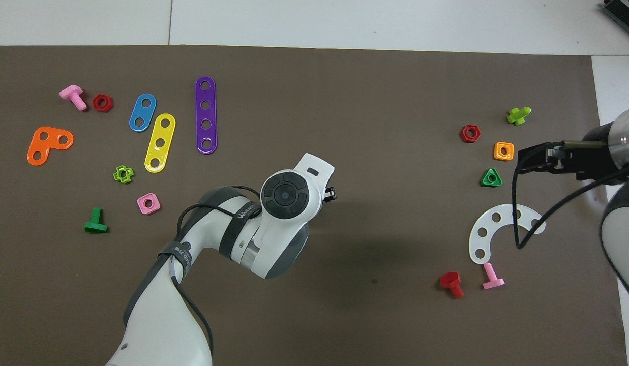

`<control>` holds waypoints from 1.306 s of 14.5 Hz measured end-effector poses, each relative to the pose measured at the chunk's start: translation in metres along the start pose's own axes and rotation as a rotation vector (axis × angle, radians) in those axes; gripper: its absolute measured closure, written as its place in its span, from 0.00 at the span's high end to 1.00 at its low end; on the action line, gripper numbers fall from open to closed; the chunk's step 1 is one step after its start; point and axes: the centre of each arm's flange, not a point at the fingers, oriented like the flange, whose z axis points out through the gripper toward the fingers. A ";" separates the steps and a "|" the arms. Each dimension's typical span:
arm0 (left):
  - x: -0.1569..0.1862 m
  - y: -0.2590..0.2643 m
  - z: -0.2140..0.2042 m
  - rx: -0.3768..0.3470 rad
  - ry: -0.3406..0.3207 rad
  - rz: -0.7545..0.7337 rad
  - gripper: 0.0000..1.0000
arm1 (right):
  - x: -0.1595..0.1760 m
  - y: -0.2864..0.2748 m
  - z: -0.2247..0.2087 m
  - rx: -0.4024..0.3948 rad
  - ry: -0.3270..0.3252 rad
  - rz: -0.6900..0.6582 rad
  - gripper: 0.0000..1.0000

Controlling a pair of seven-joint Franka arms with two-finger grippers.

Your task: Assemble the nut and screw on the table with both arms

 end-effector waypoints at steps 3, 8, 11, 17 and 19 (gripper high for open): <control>0.011 0.012 -0.026 0.008 -0.013 -0.003 0.94 | 0.000 0.000 0.000 0.000 0.000 0.000 1.00; 0.099 -0.023 -0.128 0.017 -0.026 -0.112 1.00 | 0.000 0.000 0.000 0.000 0.000 0.000 1.00; 0.146 -0.102 -0.196 0.014 -0.038 -0.124 1.00 | 0.000 0.000 0.000 0.000 0.000 0.000 1.00; 0.199 -0.272 -0.249 0.061 -0.130 0.102 1.00 | 0.000 0.000 0.000 0.000 0.000 0.000 1.00; 0.206 -0.313 -0.266 0.061 -0.124 0.148 1.00 | 0.000 0.000 0.000 0.000 0.000 0.000 1.00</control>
